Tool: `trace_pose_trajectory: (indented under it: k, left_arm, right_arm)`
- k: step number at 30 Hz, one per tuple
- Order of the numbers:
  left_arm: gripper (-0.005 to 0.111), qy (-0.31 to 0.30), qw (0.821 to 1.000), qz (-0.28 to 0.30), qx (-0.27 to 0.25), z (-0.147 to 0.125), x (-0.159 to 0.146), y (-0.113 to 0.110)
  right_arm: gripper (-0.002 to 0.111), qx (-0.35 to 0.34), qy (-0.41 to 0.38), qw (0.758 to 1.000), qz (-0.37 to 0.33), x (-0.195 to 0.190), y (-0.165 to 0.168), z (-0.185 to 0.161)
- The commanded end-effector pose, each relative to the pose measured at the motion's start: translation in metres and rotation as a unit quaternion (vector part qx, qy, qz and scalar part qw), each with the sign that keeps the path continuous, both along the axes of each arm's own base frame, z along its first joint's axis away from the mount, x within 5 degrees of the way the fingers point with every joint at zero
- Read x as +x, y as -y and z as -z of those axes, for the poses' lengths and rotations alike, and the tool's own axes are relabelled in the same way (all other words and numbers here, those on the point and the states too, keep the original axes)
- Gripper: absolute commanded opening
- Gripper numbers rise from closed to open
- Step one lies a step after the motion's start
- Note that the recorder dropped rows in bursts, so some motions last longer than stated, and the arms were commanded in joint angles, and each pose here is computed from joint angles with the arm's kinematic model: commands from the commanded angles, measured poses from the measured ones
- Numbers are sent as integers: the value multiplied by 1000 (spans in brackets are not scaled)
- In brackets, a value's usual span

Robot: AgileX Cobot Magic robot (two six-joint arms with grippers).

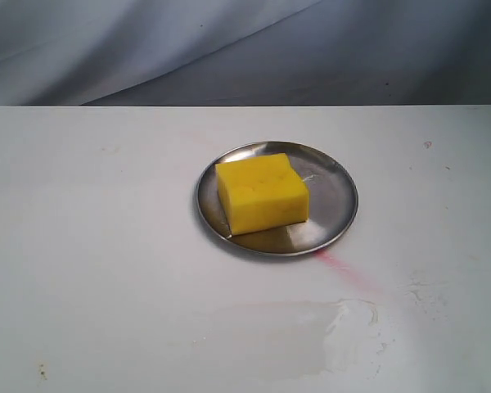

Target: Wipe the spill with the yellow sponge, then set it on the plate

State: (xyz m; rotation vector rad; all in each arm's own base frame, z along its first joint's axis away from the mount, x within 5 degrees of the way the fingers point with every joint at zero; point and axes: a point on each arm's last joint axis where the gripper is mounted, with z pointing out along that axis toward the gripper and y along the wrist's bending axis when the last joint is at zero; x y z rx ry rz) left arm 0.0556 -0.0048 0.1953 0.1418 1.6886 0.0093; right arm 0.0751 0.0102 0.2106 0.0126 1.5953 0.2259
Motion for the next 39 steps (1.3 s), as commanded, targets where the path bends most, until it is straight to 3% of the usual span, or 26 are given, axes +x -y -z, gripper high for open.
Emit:
trace_pose_trajectory:
  k: [1, 8, 14, 18, 39]
  left_arm:
    - [0, 3, 1000, 3, 0, 1, 0, 0]
    - [0, 3, 1000, 3, 0, 1, 0, 0]
    - [0, 3, 1000, 3, 0, 1, 0, 0]
    - [0, 3, 1000, 3, 0, 1, 0, 0]
    - [0, 3, 1000, 3, 0, 1, 0, 0]
  right_arm:
    - [0, -20, 49, 999, 14, -9, 3, -5]
    - [0, -52, 90, 994, 19, -20, 4, -8]
    - [0, -65, 83, 994, 21, -20, 4, -6]
    - [0, -30, 72, 997, 21, -19, 5, -5]
    - [0, -63, 59, 996, 20, -19, 5, -2]
